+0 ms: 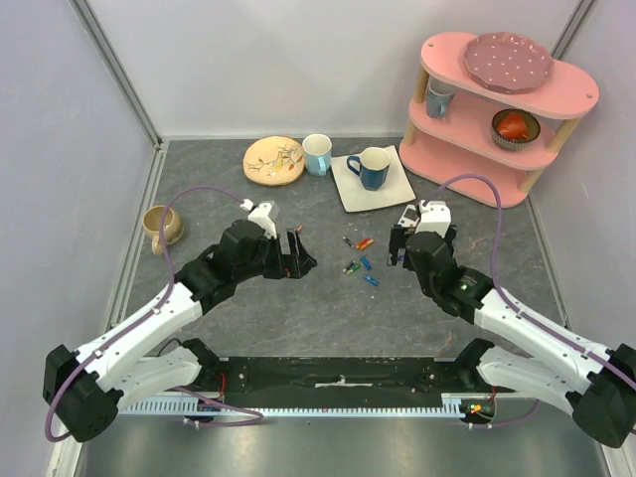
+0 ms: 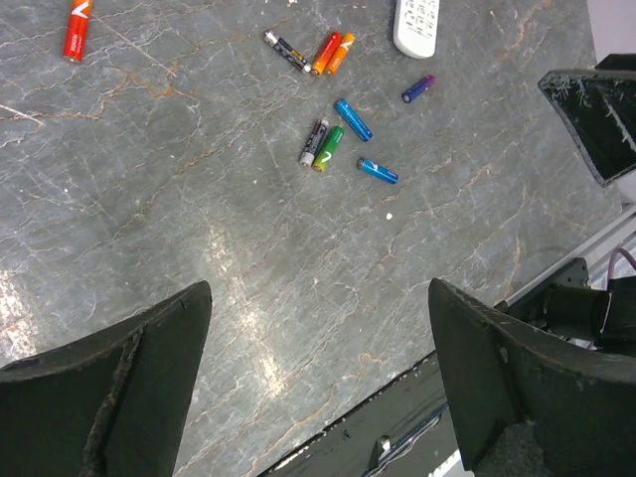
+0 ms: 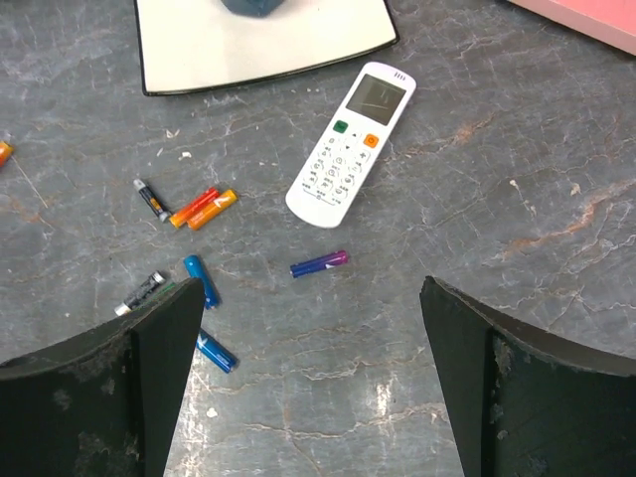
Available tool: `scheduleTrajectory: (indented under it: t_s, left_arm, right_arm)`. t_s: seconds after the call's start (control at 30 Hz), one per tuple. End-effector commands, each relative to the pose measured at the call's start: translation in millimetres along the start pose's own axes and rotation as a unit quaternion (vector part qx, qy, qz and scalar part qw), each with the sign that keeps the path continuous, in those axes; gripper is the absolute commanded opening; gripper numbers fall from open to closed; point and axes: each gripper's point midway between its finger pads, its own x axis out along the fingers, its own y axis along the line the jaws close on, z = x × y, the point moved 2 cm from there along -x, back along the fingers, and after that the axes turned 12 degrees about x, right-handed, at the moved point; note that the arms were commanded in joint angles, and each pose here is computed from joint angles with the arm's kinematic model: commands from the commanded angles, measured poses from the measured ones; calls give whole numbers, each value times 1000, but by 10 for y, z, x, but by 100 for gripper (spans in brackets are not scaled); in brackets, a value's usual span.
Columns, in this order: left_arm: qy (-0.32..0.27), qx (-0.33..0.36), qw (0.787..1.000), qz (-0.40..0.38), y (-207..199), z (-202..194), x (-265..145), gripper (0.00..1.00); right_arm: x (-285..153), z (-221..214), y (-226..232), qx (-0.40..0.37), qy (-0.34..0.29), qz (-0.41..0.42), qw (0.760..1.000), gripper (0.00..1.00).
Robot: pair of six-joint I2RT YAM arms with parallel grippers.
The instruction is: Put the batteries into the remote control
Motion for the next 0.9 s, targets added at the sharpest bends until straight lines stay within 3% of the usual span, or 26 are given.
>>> scheduleTrajectory:
  t_s: [0.0, 0.2, 0.3, 0.4, 0.47, 0.87]
  left_arm:
    - [-19, 18, 1000, -7, 2, 11, -127, 96]
    - [-38, 36, 999, 2, 29, 88, -178, 96]
    - [-46, 28, 998, 26, 101, 113, -165, 96]
    - [-58, 20, 997, 42, 182, 70, -139, 95]
    - [-80, 14, 996, 39, 197, 69, -166, 95]
    - [-102, 5, 995, 4, 150, -43, -292, 91]
  right_arm:
    - [-22, 349, 97, 43, -43, -13, 998, 98]
    - [49, 573, 28, 64, -65, -70, 993, 98]
    - [211, 717, -252, 114, -53, -103, 987, 98]
    - [484, 682, -570, 179, -5, -125, 976, 98]
    - [670, 515, -645, 180, 40, -132, 974, 98]
    - [1195, 111, -628, 174, 94, -144, 969, 96]
